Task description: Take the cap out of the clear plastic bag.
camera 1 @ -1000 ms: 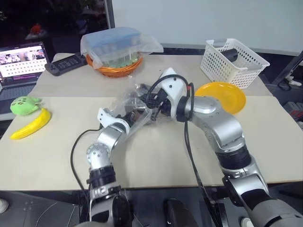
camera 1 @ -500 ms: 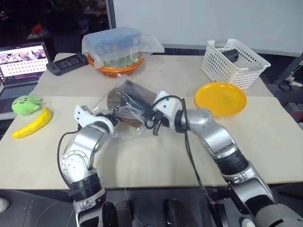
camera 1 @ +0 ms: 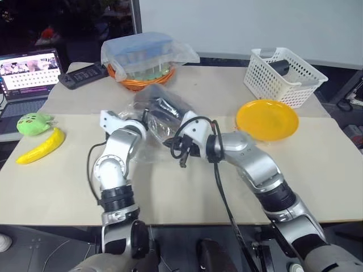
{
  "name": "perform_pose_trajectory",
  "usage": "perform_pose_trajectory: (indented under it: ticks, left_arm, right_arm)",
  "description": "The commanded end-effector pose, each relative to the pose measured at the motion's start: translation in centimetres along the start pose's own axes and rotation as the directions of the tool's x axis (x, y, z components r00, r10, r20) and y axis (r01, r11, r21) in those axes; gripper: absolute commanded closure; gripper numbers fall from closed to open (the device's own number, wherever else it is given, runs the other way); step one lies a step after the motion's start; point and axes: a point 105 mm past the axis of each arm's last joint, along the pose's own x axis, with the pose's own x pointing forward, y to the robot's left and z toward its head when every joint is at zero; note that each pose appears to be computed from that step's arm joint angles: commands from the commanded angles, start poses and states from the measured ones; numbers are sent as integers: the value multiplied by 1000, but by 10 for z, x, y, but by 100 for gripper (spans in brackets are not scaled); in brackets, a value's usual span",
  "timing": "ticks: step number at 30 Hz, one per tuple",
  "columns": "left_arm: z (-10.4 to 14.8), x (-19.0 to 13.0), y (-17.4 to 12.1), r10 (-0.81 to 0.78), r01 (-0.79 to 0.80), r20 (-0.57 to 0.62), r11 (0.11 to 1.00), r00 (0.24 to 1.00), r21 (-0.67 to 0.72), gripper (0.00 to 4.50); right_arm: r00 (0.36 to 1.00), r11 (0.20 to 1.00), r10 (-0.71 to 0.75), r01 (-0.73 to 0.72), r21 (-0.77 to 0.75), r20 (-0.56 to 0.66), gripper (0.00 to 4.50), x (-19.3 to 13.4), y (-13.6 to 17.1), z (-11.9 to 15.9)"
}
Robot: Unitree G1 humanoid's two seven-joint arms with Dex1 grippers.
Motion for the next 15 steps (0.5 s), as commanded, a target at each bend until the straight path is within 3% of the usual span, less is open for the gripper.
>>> perform_pose_trajectory:
  ticks: [1, 7, 15]
  left_arm:
    - [-4, -16, -19, -62, 62, 9, 998, 998, -10, 441]
    - [2, -44, 2, -12, 16, -30, 994, 999, 111, 441]
    - [10, -71, 32, 70, -53, -61, 966, 996, 252, 441]
  right_arm:
    - [996, 995, -85, 84, -61, -9, 450, 3, -13, -7]
    - [971, 965, -238, 234, -116, -27, 450, 11, -39, -21]
    - [947, 942, -319, 320, -102, 22, 450, 13, -60, -10]
